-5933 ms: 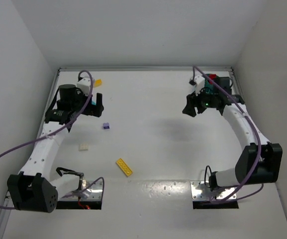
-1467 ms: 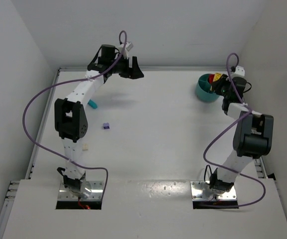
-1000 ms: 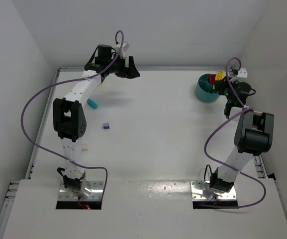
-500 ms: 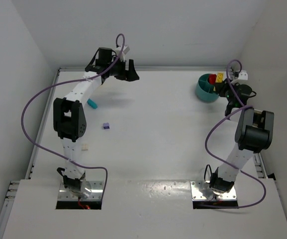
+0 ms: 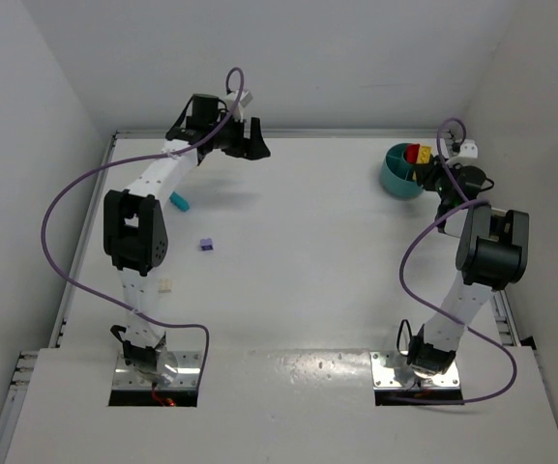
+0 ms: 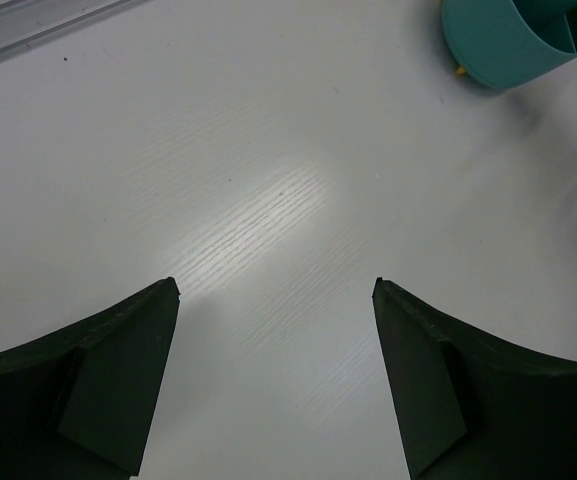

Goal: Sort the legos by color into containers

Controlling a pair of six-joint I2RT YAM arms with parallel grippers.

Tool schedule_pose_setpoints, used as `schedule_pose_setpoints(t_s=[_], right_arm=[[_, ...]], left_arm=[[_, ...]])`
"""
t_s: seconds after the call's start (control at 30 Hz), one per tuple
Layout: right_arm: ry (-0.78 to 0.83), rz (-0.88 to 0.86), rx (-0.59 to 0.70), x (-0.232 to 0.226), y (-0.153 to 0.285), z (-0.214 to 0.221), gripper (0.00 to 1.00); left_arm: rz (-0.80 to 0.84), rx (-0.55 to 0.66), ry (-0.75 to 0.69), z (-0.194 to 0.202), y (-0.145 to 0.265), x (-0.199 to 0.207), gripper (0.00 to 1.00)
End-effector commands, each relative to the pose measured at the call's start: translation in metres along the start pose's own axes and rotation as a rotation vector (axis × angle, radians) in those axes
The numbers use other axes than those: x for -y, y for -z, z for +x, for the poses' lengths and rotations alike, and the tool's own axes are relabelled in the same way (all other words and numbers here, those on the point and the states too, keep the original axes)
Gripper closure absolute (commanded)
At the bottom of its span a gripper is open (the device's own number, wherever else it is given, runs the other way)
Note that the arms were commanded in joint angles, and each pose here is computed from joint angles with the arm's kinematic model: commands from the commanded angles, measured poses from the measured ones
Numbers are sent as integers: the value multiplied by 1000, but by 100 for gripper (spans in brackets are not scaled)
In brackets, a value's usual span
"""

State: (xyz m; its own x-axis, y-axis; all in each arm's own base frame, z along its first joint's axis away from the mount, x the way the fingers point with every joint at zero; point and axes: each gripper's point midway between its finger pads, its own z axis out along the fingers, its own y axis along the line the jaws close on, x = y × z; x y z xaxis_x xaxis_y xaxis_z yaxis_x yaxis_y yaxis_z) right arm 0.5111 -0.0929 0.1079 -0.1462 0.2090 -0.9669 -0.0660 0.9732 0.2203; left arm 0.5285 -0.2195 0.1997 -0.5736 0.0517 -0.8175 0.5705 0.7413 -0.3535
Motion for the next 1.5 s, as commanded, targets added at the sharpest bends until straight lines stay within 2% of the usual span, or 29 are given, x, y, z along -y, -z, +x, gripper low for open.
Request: schedule_pose_setpoints(t_s=[0.0, 0.4, 0.5, 0.6, 0.67, 0.7, 0.77, 0.87, 0.97, 1.13, 1.33, 1.47], right_arm=[[82, -35, 130, -3, -8, -41, 99], [101, -55, 145, -6, -8, -41, 94], [97, -54, 137, -5, -8, -36, 89], [102, -64, 143, -7, -10, -40, 73], [107, -62, 135, -5, -11, -36, 69], [108, -73, 133, -7, -10, -35, 64], [114, -71, 126, -6, -9, -31, 58], [114, -71, 125, -6, -9, -31, 39], [123, -71, 126, -6, -8, -29, 33], [124, -80, 124, -9, -6, -29, 32], [128, -86, 169, -17, 17, -59, 33], [127, -69, 188, -23, 43, -82, 34]], left_arm=[[2, 73, -69, -29, 19, 16, 15], [8, 62, -78, -26, 17, 20, 14], [-1, 55, -73, -22, 16, 18, 14], [-1, 63, -77, -26, 19, 20, 14], [-1, 63, -77, -26, 19, 20, 14], [-1, 63, -77, -26, 19, 20, 14], [-1, 63, -77, -26, 19, 20, 13], [-1, 63, -77, -26, 19, 20, 13], [-1, 63, -77, -26, 19, 20, 13], [8, 62, -78, -26, 19, 21, 13], [7, 52, -71, -20, 20, 21, 13], [-90, 76, -34, -26, 36, 0, 13]])
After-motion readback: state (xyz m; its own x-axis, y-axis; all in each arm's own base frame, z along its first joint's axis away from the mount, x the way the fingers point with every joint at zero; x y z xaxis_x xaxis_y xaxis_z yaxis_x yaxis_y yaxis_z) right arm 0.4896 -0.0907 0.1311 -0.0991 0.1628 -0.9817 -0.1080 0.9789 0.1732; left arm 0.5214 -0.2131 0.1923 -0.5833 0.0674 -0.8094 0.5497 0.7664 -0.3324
